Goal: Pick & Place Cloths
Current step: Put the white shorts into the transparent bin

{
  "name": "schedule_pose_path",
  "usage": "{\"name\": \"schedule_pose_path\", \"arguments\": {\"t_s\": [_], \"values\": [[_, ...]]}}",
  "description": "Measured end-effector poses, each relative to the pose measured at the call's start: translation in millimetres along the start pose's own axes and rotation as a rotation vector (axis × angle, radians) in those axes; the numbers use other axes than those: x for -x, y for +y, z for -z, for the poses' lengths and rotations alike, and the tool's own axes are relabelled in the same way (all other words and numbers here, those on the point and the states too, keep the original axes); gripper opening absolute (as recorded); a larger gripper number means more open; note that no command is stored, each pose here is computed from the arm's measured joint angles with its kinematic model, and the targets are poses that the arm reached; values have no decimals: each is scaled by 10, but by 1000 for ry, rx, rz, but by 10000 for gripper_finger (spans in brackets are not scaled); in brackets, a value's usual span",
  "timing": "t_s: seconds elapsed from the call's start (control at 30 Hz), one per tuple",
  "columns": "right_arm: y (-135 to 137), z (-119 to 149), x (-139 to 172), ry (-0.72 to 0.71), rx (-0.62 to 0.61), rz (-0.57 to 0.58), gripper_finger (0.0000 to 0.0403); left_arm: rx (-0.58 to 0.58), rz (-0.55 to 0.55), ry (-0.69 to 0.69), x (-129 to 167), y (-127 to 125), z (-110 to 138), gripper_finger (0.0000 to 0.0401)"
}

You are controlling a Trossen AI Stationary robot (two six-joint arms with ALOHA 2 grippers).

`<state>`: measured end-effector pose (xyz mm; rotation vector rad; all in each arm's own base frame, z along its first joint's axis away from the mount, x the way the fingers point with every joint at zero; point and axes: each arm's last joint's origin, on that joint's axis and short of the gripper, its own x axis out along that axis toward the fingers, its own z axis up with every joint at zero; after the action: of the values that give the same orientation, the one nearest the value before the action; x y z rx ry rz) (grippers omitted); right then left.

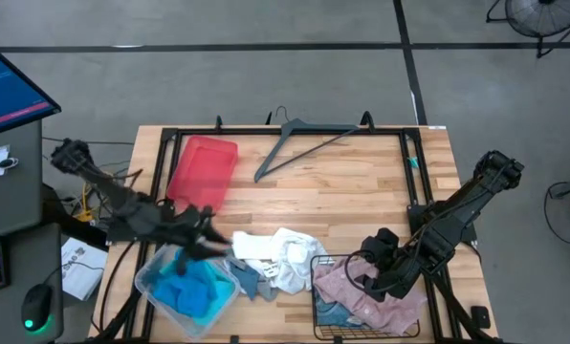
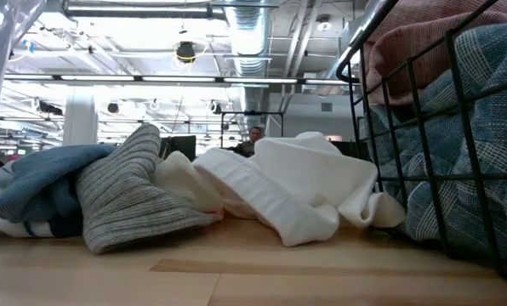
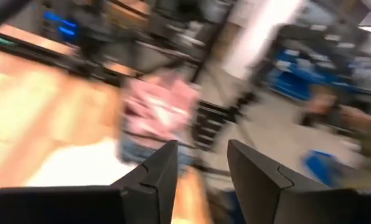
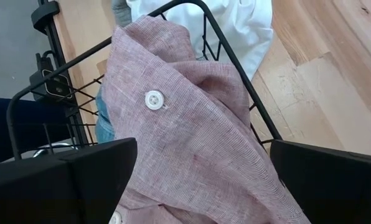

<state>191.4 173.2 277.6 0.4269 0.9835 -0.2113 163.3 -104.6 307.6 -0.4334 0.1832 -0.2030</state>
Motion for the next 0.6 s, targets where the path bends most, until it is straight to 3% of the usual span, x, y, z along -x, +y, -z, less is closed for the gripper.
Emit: {"name": "schedule_pose_path", "arguments": {"t_s": [0.13,0.37,0.6], "values": [[5,-2,0,-3,-3,-5,363,-21,-126,-14,-246,240,-30,145],[6,-2,0,-2,-2,-6,363,-121,-80,30,-742,545,41,186],[6,-3,0,-2,-3,-7,363,-183,-156,198,-1127,899,377,218]]}}
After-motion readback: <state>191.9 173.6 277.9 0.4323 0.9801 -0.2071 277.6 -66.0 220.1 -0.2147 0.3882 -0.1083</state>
